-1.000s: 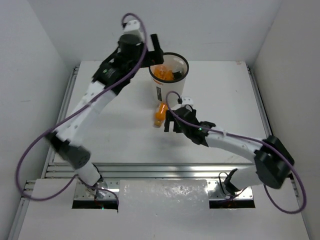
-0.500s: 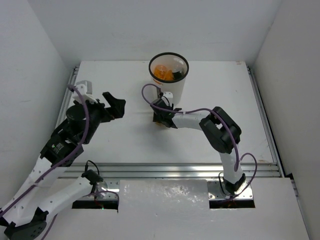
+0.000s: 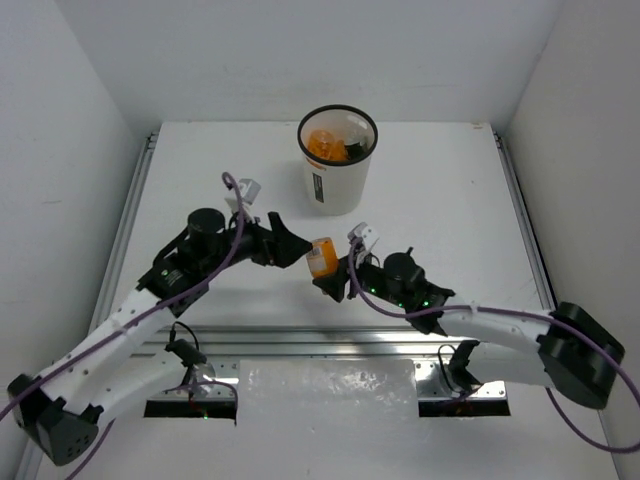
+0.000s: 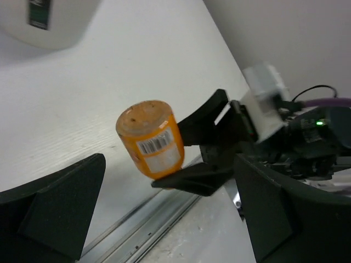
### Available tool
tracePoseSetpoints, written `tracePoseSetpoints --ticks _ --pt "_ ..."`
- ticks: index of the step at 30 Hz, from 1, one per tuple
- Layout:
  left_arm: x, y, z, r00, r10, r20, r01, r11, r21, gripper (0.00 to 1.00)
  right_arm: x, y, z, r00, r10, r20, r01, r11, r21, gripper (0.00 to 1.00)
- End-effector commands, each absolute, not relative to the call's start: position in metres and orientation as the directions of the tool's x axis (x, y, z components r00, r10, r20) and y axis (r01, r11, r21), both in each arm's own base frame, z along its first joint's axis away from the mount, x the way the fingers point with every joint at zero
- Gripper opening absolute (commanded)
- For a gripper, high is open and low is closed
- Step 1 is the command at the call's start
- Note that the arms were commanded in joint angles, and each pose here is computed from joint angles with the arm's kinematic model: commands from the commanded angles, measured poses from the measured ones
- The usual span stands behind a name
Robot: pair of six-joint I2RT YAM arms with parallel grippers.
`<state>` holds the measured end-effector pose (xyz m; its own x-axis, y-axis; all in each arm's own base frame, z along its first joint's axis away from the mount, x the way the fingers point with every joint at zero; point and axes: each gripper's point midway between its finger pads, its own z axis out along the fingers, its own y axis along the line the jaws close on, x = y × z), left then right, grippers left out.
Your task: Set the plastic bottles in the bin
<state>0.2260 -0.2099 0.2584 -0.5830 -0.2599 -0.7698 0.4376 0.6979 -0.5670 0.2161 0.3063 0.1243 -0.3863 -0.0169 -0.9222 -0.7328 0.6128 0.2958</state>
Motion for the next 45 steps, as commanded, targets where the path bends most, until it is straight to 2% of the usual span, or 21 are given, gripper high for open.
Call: tracePoseSetpoints --ticks 1,8,9,10,11,12,14,15,16,17,18,20,23,27,29,31,32,35,39,40,45 --pt "0.217 -0.248 0.283 -0.600 -0.254 -0.759 0.582 0.512 -0.632 1.00 0.190 0.313 0.196 -0.191 0.105 -0.976 -0.879 0.424 0.218 0.12" --pt "0.202 -0.303 0.279 -0.642 -0.165 -0.749 0.655 0.391 -0.647 1.00 0.162 0.307 0.243 -0.117 0.140 -0.983 -0.936 0.316 0.156 0.13" --pt "0.197 -0.312 0.279 -0.647 -0.142 -0.749 0.665 0.375 -0.646 0.93 0.158 0.306 0.248 -0.108 0.149 -0.983 -0.941 0.303 0.150 0.14" --pt "0.198 -0.318 0.277 -0.655 -0.131 -0.744 0.664 0.370 -0.650 0.83 0.158 0.302 0.254 -0.098 0.163 -0.982 -0.939 0.312 0.146 0.15" --pt "0.197 -0.321 0.279 -0.657 -0.128 -0.743 0.668 0.358 -0.653 0.62 0.160 0.300 0.255 -0.093 0.167 -0.982 -0.934 0.328 0.144 0.18" --pt "0.197 -0.322 0.281 -0.658 -0.128 -0.742 0.668 0.355 -0.654 0.09 0.166 0.296 0.256 -0.086 0.171 -0.982 -0.919 0.368 0.144 0.33" --pt "0.205 -0.319 0.292 -0.637 -0.167 -0.753 0.661 0.384 -0.644 0.00 0.172 0.290 0.252 -0.088 0.171 -0.981 -0.897 0.414 0.153 0.59" --pt "0.208 -0.316 0.293 -0.633 -0.169 -0.755 0.652 0.410 -0.638 0.00 0.175 0.286 0.254 -0.095 0.180 -0.979 -0.882 0.440 0.167 0.84" --pt "0.225 -0.311 0.311 -0.587 -0.227 -0.777 0.635 0.466 -0.616 0.00 0.192 0.275 0.246 -0.119 0.165 -0.979 -0.818 0.543 0.191 0.99" --pt "0.236 -0.305 0.314 -0.571 -0.247 -0.783 0.599 0.527 -0.603 0.00 0.205 0.265 0.239 -0.153 0.158 -0.975 -0.752 0.622 0.219 0.99" --pt "0.262 -0.286 0.336 -0.497 -0.315 -0.809 0.515 0.643 -0.567 0.00 0.232 0.233 0.219 -0.215 0.109 -0.970 -0.556 0.803 0.214 0.99" --pt "0.293 -0.273 0.345 -0.433 -0.345 -0.833 0.411 0.747 -0.523 0.00 0.242 0.198 0.194 -0.329 0.124 -0.936 -0.326 0.915 0.236 0.99" --pt "0.342 -0.256 0.378 -0.317 -0.366 -0.875 0.310 0.832 -0.460 0.00 0.232 0.154 0.158 -0.452 0.109 -0.886 -0.104 0.979 0.174 0.99" --pt "0.412 -0.243 0.415 -0.238 -0.380 -0.894 0.263 0.861 -0.436 0.00 0.221 0.137 0.147 -0.446 0.128 -0.886 -0.088 0.979 0.186 0.99" --pt "0.453 -0.246 0.384 -0.289 -0.329 -0.899 0.202 0.897 -0.393 0.01 0.219 0.133 0.149 -0.441 0.140 -0.886 -0.080 0.978 0.194 0.99" --pt "0.486 -0.260 0.382 -0.295 -0.311 -0.903 0.218 0.898 -0.381 0.12 0.215 0.129 0.154 -0.444 0.139 -0.885 -0.082 0.977 0.195 0.99" --pt "0.493 -0.263 0.376 -0.311 -0.299 -0.902 0.215 0.902 -0.373 0.27 0.215 0.128 0.156 -0.443 0.140 -0.886 -0.081 0.977 0.195 0.99" --pt "0.516 -0.280 0.368 -0.345 -0.280 -0.896 0.240 0.896 -0.372 0.57 0.211 0.119 0.162 -0.438 0.136 -0.889 -0.069 0.981 0.184 0.99" --pt "0.522 -0.290 0.375 -0.352 -0.287 -0.891 0.262 0.884 -0.388 0.85 0.208 0.111 0.168 -0.441 0.118 -0.890 -0.069 0.984 0.165 0.99" --pt "0.521 -0.290 0.377 -0.348 -0.287 -0.892 0.266 0.883 -0.388 0.99 0.207 0.111 0.170 -0.441 0.120 -0.890 -0.068 0.984 0.166 0.99" --pt "0.486 -0.256 0.411 -0.306 -0.314 -0.898 0.210 0.898 -0.386 1.00 0.207 0.097 0.188 -0.446 0.083 -0.891 -0.025 0.994 0.105 0.99"
